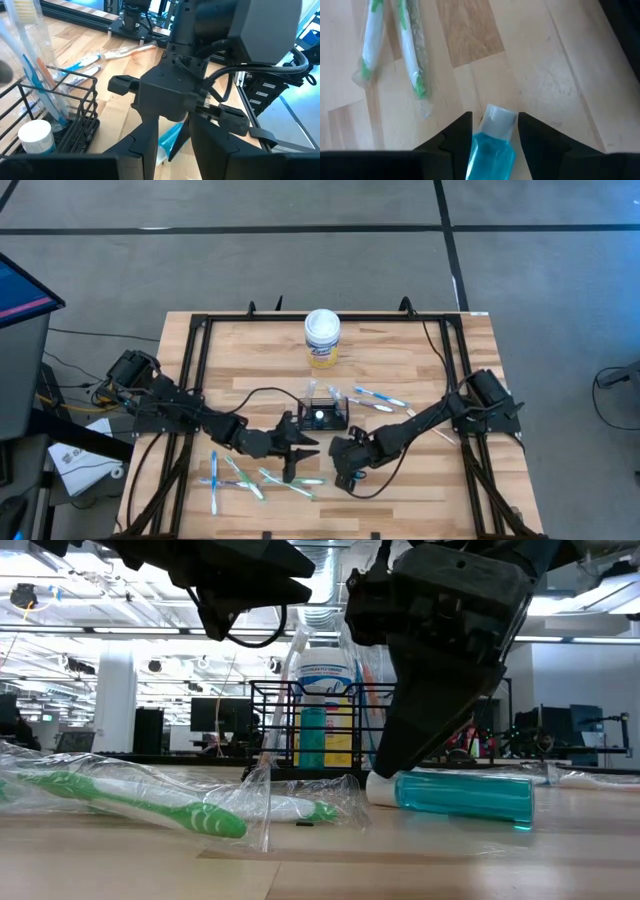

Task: Pick & Place toothbrushing station
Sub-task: Put the blue mouthwash into the mesh organizer

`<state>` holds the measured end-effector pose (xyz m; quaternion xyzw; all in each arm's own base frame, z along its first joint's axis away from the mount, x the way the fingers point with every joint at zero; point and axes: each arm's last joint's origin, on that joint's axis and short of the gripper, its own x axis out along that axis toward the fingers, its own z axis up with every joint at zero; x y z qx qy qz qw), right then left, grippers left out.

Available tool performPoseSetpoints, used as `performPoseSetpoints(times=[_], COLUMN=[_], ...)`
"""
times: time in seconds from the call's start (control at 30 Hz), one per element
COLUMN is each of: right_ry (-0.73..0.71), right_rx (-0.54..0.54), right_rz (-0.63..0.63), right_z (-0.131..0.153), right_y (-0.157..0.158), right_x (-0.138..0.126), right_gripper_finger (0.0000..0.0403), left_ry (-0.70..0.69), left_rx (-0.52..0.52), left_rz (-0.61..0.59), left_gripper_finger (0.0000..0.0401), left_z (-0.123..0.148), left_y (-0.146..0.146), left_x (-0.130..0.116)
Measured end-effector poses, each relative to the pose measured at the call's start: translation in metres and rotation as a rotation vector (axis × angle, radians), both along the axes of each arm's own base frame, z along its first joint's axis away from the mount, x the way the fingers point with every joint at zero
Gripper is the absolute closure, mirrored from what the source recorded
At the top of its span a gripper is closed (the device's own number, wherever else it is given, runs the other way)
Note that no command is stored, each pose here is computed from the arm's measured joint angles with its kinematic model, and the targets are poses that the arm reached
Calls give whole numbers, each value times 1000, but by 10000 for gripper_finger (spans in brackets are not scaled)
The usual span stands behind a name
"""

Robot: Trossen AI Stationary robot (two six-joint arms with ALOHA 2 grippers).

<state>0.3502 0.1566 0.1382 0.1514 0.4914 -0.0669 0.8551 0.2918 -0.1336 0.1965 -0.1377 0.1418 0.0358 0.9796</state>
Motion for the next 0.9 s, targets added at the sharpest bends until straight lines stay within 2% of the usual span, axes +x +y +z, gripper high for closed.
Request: performPoseSetpoints(times=[0.3, 0.4, 0.5, 0.67, 0.9], right_ry=[-4, -2, 21, 67, 78], right_rx=[2, 1, -8, -29, -69], right_rz=[3, 2, 5, -3, 82], right_z=[0, -8, -17, -16, -10], right_y=[1, 2, 4, 3, 9], right_x=[0, 3, 5, 10, 11], right_gripper_finger=[255, 258, 261, 275, 300], left_ry=[0, 0, 0, 0, 1], left_rx=[0, 0, 0, 0, 1], left_rz=[-4, -4, -4, -4, -4], left_gripper_finger=[295, 295, 295, 295, 295], left_z=[0, 0, 0, 0, 0], left_y=[-1, -1, -1, -1, -1], left_x=[-1, -1, -1, -1, -1])
